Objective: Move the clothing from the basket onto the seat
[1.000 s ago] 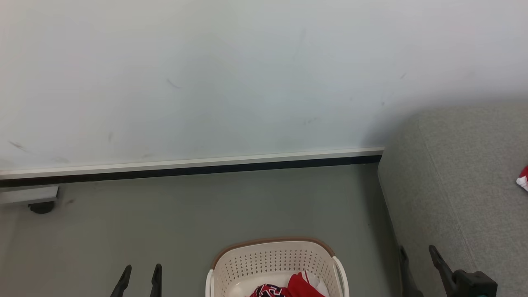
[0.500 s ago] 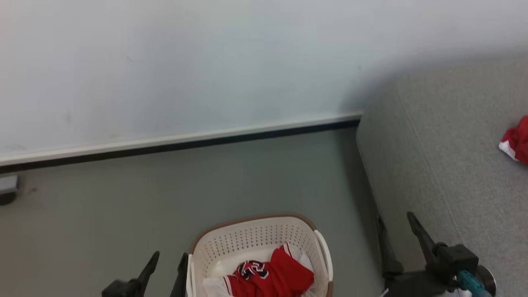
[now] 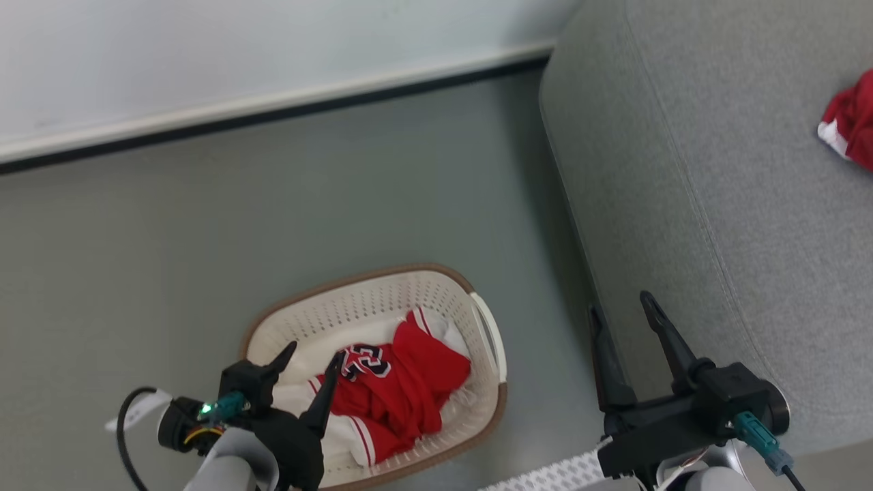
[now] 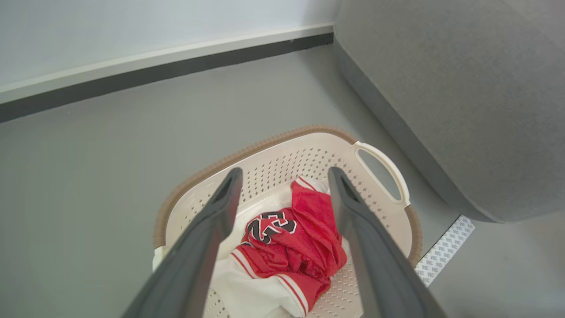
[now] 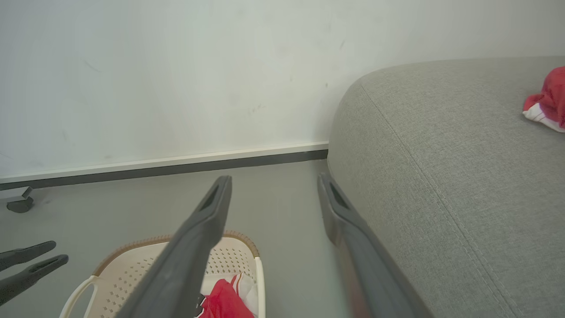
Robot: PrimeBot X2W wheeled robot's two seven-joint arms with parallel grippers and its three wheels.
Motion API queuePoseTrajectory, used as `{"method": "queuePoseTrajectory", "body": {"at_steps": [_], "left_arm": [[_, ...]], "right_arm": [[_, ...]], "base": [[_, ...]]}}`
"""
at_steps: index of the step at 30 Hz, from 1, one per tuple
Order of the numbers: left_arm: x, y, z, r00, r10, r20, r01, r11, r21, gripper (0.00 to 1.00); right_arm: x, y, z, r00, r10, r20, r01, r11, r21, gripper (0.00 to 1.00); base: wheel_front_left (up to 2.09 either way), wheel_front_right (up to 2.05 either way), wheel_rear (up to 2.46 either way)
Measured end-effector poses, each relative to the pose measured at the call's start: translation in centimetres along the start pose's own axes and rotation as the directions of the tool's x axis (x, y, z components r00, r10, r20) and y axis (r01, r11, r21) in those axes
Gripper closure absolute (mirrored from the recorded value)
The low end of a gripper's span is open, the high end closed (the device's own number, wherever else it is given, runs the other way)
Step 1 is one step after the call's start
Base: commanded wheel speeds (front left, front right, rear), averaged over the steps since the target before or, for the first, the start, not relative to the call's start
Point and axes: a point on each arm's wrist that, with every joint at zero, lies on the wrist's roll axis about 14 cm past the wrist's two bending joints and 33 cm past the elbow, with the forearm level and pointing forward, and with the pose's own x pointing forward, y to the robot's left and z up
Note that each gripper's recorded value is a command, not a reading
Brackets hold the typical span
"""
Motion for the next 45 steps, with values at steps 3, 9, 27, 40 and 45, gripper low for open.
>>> {"method": "queuePoseTrajectory", "body": {"at_steps": [3, 9, 27, 40, 45], "left_arm": [[2.0, -0.4, -2.3, 0.997, -0.032, -0.072, 0.031, 0.999, -0.016, 0.0], [5.5, -1.8, -7.4, 0.969, -0.108, -0.221, 0.104, 0.994, -0.026, 0.0], [9.9, -3.1, -21.0, 0.826, -0.109, -0.553, 0.084, 0.994, -0.071, 0.0], [10.5, -3.9, -23.9, 0.754, -0.066, -0.653, -0.029, 0.991, -0.134, 0.0], [10.2, -4.5, -24.2, 0.724, -0.08, -0.685, -0.048, 0.985, -0.165, 0.0]], "right_arm": [[0.7, -0.4, -0.7, 1.0, -0.007, -0.005, 0.007, 1.0, 0.004, 0.0], [1.4, -1.4, -3.3, 0.998, -0.034, -0.053, 0.036, 0.999, 0.035, 0.0], [0.1, -3.6, -12.1, 0.951, -0.11, -0.289, 0.141, 0.986, 0.089, 0.0], [-0.8, -4.2, -13.0, 0.935, -0.139, -0.327, 0.176, 0.981, 0.086, 0.0], [-1.8, -4.3, -13.1, 0.926, -0.156, -0.344, 0.196, 0.977, 0.084, 0.0]], "base": [[0.0, 0.0, 0.0], [0.0, 0.0, 0.0], [0.0, 0.0, 0.0], [0.0, 0.0, 0.0], [0.0, 0.0, 0.0]]}}
